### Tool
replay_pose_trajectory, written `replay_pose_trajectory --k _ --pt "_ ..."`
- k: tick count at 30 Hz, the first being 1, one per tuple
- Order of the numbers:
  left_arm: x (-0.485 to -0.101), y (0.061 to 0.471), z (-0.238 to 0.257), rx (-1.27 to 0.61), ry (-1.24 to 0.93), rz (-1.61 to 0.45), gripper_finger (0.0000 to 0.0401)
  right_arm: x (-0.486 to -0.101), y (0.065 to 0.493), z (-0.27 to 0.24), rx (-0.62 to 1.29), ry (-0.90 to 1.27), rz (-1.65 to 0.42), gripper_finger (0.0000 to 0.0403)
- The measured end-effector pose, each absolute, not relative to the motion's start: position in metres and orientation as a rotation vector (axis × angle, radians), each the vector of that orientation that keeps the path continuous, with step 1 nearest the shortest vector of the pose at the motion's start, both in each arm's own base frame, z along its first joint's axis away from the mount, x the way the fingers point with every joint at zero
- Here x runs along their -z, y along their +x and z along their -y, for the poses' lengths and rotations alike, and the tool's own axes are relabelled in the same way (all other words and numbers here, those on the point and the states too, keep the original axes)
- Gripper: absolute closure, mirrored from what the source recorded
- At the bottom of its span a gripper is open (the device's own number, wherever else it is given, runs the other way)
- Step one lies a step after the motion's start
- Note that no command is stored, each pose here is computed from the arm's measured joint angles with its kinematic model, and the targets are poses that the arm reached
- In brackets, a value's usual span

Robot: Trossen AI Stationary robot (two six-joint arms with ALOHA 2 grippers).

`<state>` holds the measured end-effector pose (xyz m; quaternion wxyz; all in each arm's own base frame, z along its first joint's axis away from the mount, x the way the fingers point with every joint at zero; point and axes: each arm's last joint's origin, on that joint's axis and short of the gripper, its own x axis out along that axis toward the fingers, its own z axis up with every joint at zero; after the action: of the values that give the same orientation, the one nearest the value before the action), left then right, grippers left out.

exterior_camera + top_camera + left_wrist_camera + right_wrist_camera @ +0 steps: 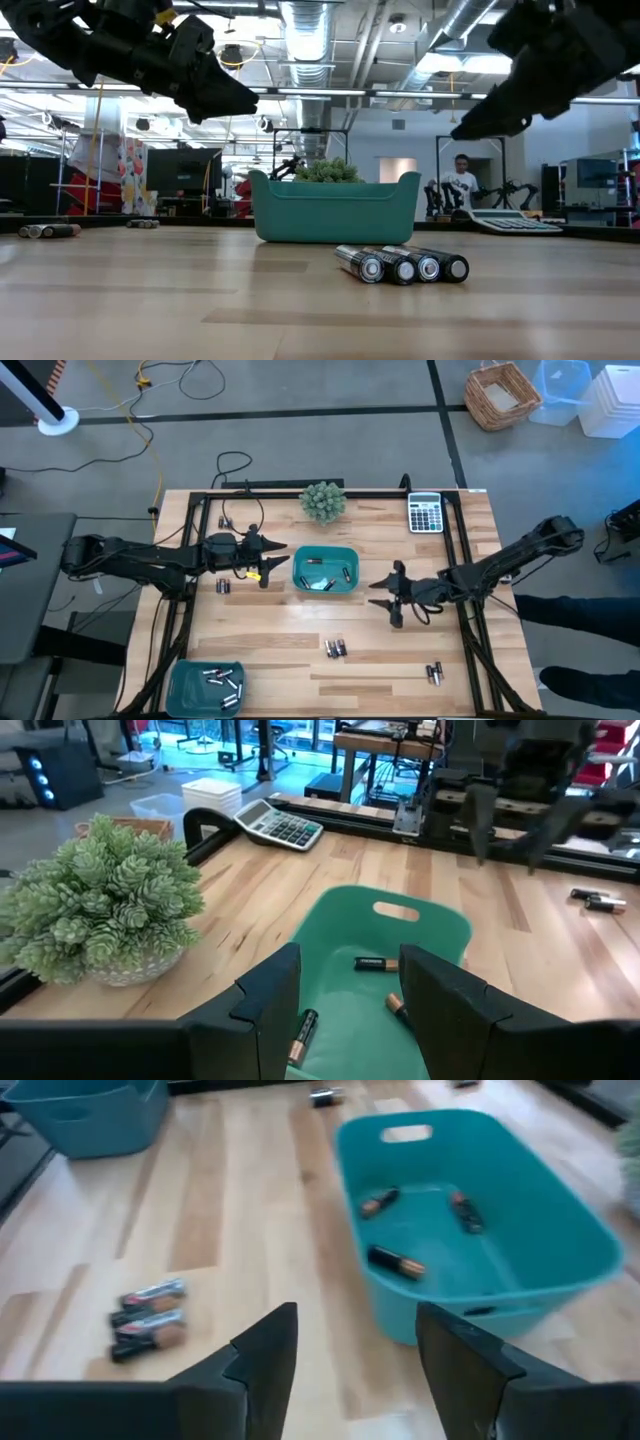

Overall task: Sort batteries
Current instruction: Put the black battery into the green bin

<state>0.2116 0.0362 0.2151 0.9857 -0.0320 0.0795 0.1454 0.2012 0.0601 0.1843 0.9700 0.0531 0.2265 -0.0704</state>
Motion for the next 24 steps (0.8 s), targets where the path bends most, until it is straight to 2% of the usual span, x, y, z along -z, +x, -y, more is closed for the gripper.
replay_pose_trajectory --k 7,17,24 --pt "-0.215 0.212 -0.036 -0.289 -0.024 -0.163 0.0236 -0.181 0.231 -0.098 0.085 0.124 -0.557 0.0177" --pt "-0.216 0.212 -0.036 -0.290 -0.029 -0.161 0.0236 -0.167 0.278 -0.151 0.087 0.196 -0.617 0.0183" --pt "-0.216 0.212 -0.036 -0.286 -0.031 -0.160 0.0236 -0.155 0.296 -0.181 0.128 0.239 -0.688 0.0190"
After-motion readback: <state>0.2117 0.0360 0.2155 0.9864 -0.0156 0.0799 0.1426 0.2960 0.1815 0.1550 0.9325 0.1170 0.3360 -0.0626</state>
